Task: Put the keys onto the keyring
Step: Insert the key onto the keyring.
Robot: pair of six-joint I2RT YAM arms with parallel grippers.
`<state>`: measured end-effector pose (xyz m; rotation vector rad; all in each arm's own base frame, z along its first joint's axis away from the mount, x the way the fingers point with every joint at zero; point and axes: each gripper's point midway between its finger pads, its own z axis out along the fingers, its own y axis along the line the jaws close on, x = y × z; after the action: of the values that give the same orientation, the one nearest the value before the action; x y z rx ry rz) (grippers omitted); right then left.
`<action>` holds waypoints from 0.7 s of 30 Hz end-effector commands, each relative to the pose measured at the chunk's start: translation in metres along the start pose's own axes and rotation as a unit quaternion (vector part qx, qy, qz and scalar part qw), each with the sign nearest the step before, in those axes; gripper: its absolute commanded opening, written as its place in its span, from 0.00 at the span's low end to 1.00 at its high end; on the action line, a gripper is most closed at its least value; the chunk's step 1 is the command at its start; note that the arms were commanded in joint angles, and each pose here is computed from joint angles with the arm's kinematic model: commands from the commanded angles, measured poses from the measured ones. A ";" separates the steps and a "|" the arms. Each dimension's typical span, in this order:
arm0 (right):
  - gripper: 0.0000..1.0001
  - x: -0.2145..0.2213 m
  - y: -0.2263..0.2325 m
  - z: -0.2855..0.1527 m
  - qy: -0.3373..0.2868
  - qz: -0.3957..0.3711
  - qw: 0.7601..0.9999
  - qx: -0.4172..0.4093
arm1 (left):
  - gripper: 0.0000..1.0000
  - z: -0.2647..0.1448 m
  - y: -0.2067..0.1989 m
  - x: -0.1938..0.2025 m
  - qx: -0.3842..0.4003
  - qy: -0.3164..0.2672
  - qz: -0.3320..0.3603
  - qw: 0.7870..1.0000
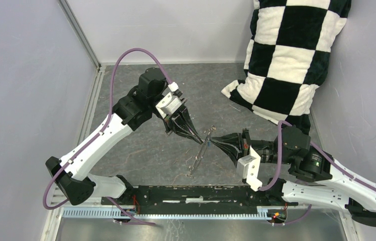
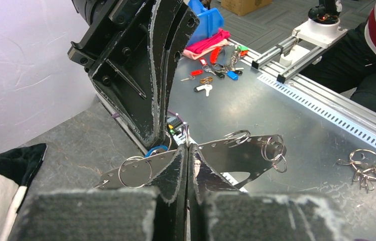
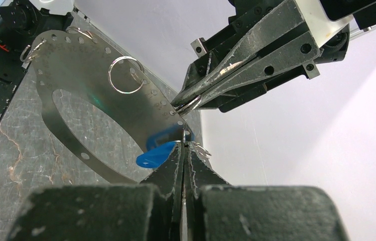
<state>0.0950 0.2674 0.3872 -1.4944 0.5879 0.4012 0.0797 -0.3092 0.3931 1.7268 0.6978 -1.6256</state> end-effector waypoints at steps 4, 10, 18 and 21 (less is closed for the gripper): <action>0.01 -0.014 -0.010 0.001 -0.024 0.000 1.000 0.007 | 0.02 0.001 -0.013 -0.015 0.021 -0.009 0.017 1.000; 0.01 -0.017 -0.010 0.004 -0.031 0.003 1.000 0.003 | 0.02 0.001 -0.011 -0.015 0.016 -0.007 0.019 1.000; 0.01 -0.021 -0.014 0.004 -0.037 0.004 0.999 0.009 | 0.02 0.000 -0.011 -0.014 0.009 -0.005 0.018 1.000; 0.01 -0.022 -0.014 0.004 -0.039 0.004 0.999 0.009 | 0.02 0.000 -0.010 -0.013 0.006 -0.004 0.018 1.000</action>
<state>0.0912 0.2747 0.3822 -1.5184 0.5836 0.4395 0.0781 -0.3078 0.3969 1.7256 0.6867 -1.6172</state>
